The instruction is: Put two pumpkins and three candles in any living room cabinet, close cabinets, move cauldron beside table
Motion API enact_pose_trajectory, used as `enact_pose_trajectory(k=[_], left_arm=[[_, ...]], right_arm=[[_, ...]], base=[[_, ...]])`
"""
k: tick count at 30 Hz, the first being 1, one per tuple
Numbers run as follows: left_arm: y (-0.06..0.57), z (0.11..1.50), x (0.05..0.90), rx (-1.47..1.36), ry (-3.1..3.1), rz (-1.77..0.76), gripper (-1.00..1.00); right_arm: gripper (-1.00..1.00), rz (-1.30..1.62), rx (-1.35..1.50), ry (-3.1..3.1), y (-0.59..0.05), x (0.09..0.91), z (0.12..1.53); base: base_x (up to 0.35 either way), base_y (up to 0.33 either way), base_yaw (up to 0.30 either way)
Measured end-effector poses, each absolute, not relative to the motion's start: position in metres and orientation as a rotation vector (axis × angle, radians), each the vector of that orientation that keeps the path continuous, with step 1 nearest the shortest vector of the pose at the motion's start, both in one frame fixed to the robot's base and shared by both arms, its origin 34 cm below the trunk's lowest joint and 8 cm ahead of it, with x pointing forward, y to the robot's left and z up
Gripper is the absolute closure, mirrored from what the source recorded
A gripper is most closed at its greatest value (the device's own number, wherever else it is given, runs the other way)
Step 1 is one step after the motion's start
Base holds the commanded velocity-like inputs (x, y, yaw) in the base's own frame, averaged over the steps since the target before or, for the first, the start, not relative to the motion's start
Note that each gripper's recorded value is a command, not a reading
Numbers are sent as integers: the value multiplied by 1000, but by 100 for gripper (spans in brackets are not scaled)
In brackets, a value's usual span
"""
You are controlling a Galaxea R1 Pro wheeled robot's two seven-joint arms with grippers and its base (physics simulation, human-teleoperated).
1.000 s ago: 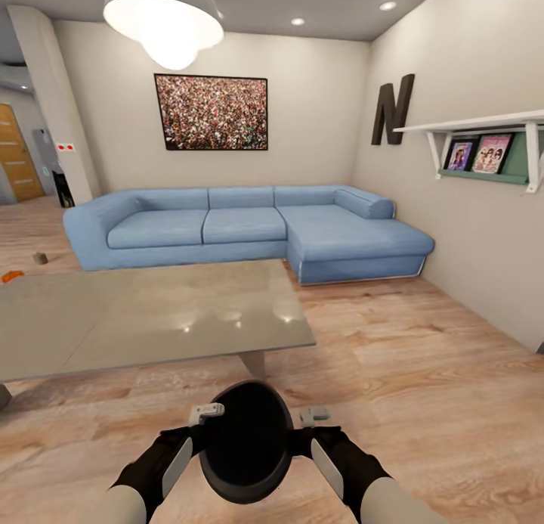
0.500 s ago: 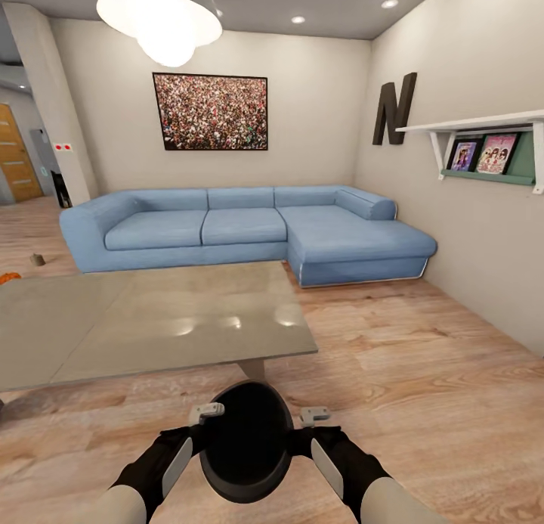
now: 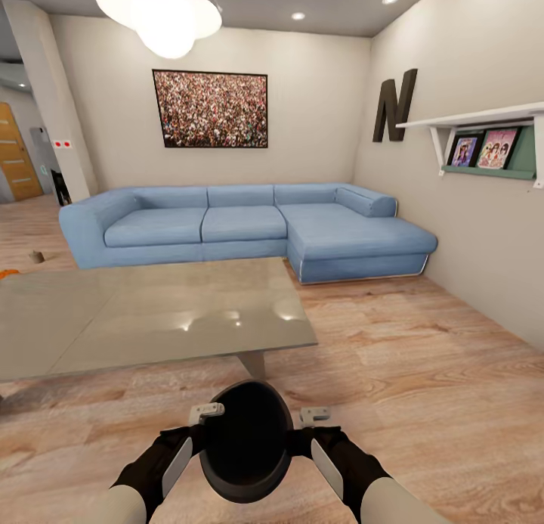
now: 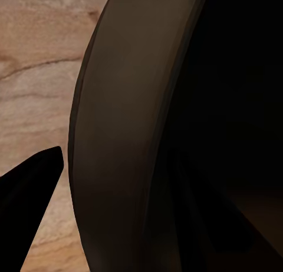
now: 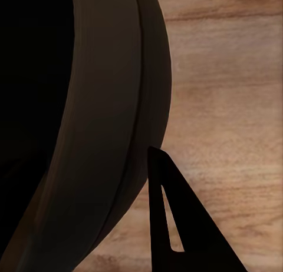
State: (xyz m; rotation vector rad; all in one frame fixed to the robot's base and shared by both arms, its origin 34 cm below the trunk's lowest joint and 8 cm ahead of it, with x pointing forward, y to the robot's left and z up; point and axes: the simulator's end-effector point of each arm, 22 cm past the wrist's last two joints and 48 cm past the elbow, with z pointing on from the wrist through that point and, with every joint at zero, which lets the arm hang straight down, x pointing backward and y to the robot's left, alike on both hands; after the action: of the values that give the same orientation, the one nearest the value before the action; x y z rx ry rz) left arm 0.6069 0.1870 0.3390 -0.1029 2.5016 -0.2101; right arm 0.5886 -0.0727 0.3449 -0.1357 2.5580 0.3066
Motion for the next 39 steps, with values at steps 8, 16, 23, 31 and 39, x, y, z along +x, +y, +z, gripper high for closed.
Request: enact_pose_trajectory(k=[8,16,23,31,39], left_arm=[[187,323,602,-106,2510,-211,100],[187,312,599,-107,2530,-210,100],[187,302,595,-108,2549,-209,100],[187,301,594,-109,2550,-210,100],[187,301,594,-109,2550,-210,100]], right_arm=[[100,308,-134,2566,-73,584,329],[100,311,-132,2586,-73,580,318],[100,313,-130,2606,-73,577,308],[100,314,-129,2606,-73,576,308],[100,314,-130,2606,-73,576,308]], base=[[0,0,0],[0,0,0],[0,0,0],[68,0,0],[155,0,0]])
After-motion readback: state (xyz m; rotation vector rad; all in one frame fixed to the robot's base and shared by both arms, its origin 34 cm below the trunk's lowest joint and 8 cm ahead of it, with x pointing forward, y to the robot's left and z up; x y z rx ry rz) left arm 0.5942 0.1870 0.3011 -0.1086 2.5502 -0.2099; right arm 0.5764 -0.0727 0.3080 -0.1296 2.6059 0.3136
